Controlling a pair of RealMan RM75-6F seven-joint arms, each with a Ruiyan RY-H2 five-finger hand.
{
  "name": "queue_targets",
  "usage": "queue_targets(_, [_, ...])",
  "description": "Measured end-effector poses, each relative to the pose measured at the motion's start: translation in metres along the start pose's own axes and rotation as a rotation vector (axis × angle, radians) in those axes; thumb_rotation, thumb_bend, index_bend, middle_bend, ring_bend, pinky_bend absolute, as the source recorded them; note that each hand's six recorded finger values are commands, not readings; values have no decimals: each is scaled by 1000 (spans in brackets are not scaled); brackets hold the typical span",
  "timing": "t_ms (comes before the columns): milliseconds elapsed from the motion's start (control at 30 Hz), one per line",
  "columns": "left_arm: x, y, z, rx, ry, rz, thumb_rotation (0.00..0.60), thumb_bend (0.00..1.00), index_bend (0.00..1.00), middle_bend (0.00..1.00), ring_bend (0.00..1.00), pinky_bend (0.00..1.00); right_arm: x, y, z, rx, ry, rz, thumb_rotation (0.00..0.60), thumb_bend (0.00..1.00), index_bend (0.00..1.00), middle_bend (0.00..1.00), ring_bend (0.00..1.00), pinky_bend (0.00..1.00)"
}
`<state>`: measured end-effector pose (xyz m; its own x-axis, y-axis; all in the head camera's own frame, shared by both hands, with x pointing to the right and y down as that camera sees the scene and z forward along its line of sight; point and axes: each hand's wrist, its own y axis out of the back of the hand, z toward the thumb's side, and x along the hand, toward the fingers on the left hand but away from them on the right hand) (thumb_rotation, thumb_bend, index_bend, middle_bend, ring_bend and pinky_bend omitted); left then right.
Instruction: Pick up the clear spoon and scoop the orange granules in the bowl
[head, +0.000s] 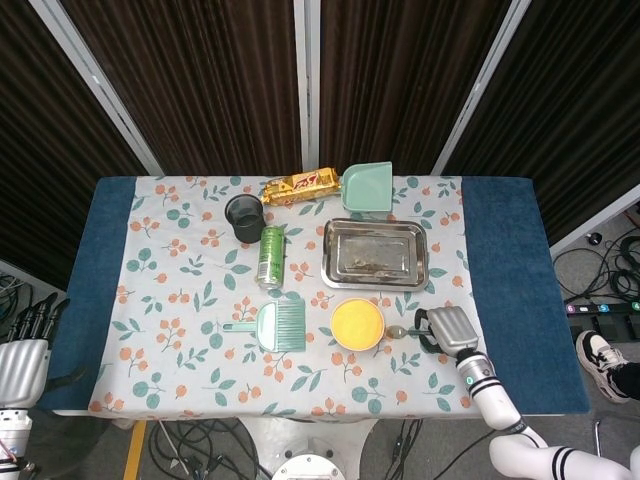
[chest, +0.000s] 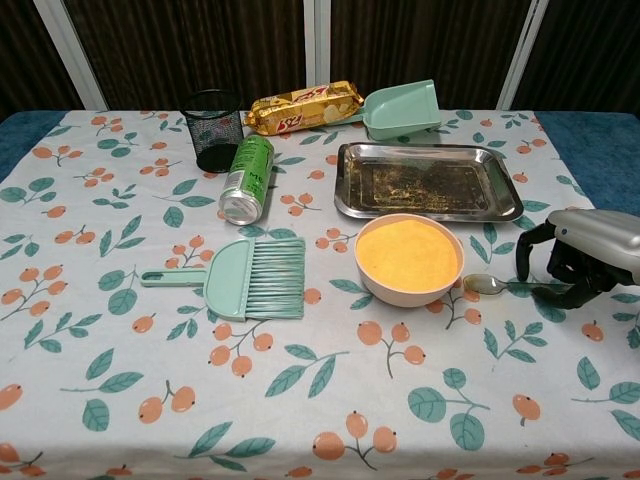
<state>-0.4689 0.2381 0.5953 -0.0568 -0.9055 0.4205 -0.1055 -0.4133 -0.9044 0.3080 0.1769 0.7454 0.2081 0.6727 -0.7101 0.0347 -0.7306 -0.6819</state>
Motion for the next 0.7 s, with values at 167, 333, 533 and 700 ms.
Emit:
queue_targets(167, [-1, 0, -1, 0, 3, -1, 600, 29, 104, 66, 68, 97, -2, -2, 0, 5, -2, 9, 600, 348, 496, 952, 1000, 1000])
queue_targets(333, [-2, 0, -2, 0, 6, 1, 600, 30, 104, 66, 68, 97, -3, -2, 2, 5, -1, 8, 600, 351, 520, 952, 1000, 1000])
queue_targets(533, [-2, -1, -2, -1, 6, 2, 600, 30, 104, 66, 68, 97, -3, -1, 0, 7, -5, 2, 600, 367, 561, 952, 1000, 1000])
queue_targets(700, [-3, 0, -3, -1, 6, 4, 600, 30, 104, 67, 68, 97, 0, 11, -5, 12, -10, -29, 600, 368, 573, 953, 1000, 1000])
